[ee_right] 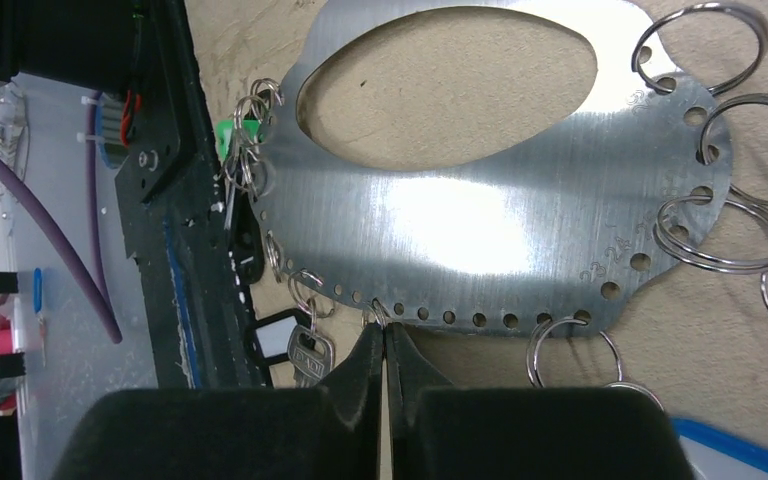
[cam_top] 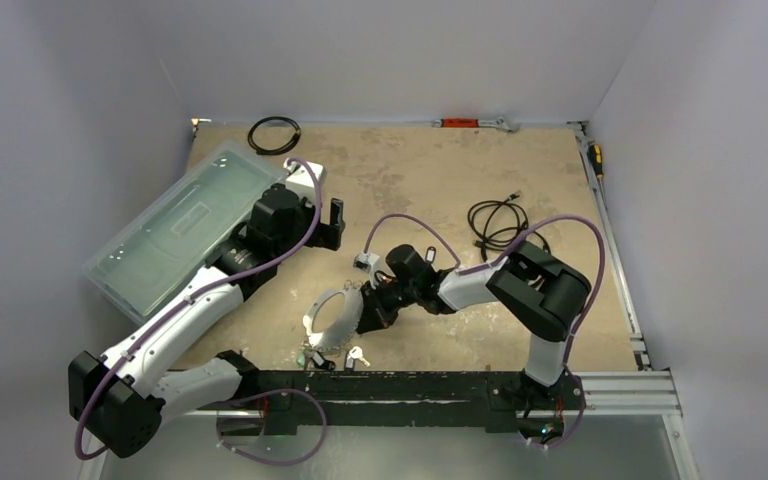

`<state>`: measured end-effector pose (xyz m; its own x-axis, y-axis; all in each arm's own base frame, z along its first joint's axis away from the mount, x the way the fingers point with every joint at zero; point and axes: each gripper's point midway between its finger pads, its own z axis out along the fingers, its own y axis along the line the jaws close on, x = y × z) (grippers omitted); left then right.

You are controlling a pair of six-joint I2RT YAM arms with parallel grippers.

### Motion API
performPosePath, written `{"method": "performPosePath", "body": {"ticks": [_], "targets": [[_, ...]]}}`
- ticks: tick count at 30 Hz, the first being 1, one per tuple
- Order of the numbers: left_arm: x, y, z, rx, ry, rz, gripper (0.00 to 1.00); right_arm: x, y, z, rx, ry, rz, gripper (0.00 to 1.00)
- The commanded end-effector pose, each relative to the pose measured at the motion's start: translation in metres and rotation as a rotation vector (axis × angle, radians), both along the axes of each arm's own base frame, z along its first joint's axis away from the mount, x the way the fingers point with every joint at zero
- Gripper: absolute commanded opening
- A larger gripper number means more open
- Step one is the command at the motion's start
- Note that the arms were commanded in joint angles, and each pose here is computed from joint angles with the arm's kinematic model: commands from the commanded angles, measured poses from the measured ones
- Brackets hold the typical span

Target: Put the keys on the keyring

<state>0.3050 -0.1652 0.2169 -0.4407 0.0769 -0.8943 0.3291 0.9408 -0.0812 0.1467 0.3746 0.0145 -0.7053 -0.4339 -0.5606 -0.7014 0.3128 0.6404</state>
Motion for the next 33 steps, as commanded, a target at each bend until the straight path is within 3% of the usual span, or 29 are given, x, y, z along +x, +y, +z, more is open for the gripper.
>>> {"method": "performPosePath", "body": {"ticks": [1,18,25,33], "targets": [[0.001,-0.001,0.017,-0.022,-0.054,-0.005,0.9,0.009,-0.026,-0.03,-0.167,-0.061,-0.087,0.0],[0.002,-0.006,0.031,-0.076,-0.081,-0.011,0.89,0.042,-0.043,0.044,-0.114,-0.351,-0.199,0.0],[-0.004,-0.02,0.061,-0.177,-0.141,-0.077,0.91,0.063,-0.04,0.104,0.05,-0.542,-0.281,0.0],[-0.029,-0.039,0.116,-0.315,-0.317,-0.251,0.99,0.058,-0.029,0.191,0.341,-0.687,-0.286,0.0]]}}
